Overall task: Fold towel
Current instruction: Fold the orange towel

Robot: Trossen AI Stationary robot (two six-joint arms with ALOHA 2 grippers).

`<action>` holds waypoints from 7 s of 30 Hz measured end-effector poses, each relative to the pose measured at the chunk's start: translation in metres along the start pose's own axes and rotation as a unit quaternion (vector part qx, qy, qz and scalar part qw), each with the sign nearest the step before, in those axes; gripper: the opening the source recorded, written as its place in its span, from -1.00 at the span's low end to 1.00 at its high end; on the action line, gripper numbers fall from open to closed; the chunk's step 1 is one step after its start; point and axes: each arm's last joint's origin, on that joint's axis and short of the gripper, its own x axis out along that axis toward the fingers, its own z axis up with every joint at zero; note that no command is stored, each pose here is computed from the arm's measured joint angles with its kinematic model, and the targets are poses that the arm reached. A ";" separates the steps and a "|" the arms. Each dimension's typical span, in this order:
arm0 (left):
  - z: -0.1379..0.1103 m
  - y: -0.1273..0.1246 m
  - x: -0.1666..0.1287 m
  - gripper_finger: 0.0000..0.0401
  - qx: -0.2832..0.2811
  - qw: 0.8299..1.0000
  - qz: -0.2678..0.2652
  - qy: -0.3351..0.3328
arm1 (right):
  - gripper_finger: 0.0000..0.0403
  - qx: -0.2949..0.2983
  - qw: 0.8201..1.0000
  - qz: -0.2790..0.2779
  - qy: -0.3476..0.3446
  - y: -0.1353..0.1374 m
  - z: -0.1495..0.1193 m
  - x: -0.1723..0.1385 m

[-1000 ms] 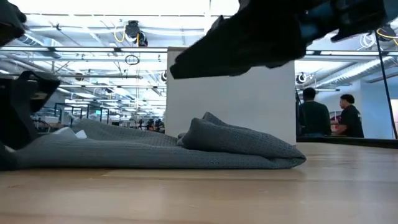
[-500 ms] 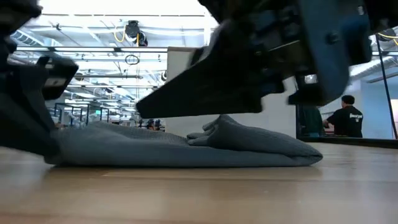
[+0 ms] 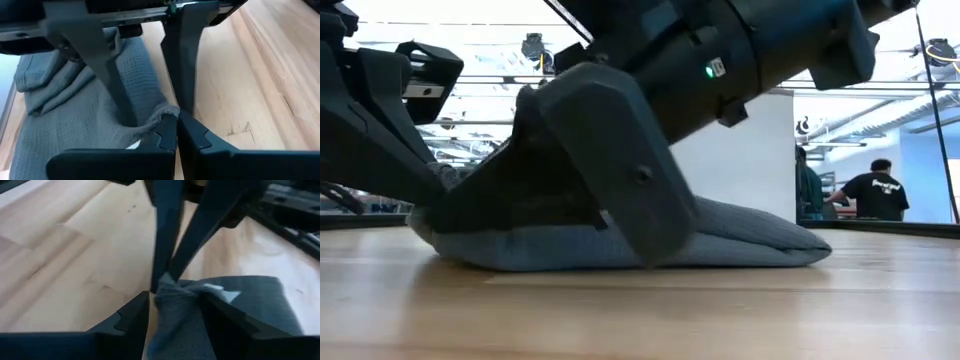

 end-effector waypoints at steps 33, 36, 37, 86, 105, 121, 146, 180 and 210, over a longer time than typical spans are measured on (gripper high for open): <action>-0.001 -0.014 -0.011 -0.99 -0.008 0.999 -0.038 -0.010 | -0.18 -0.041 0.979 -0.151 0.134 0.017 0.024 -0.080; -0.001 -0.014 -0.011 -0.99 -0.008 0.999 -0.036 -0.012 | -0.26 -0.003 0.972 -0.160 0.171 0.010 0.012 -0.078; 0.000 -0.014 -0.011 -0.99 -0.008 0.999 -0.036 -0.013 | -0.29 0.008 0.970 -0.164 0.178 0.009 0.009 -0.076; 0.085 0.095 0.053 -0.99 0.113 0.987 -0.074 -0.081 | -0.81 0.081 0.991 -0.006 0.105 0.039 -0.020 -0.076; 0.082 0.091 0.056 -0.99 0.113 0.987 -0.087 -0.077 | -0.81 0.077 0.980 -0.015 0.183 0.038 -0.003 -0.142; 0.086 0.091 0.055 -0.99 0.109 0.985 -0.090 -0.099 | -0.81 0.115 0.959 -0.022 0.258 0.063 -0.025 -0.161; 0.085 0.112 0.082 -0.99 0.133 0.968 -0.124 -0.173 | -0.81 0.008 0.968 -0.043 0.247 0.051 -0.045 -0.131; 0.063 0.142 0.165 -0.99 0.131 0.972 -0.151 -0.123 | -0.81 0.022 0.970 -0.039 0.239 0.052 -0.043 -0.131; 0.063 0.145 0.169 -0.98 0.114 0.975 -0.146 -0.119 | -0.44 0.034 0.980 -0.104 0.165 0.046 -0.023 -0.140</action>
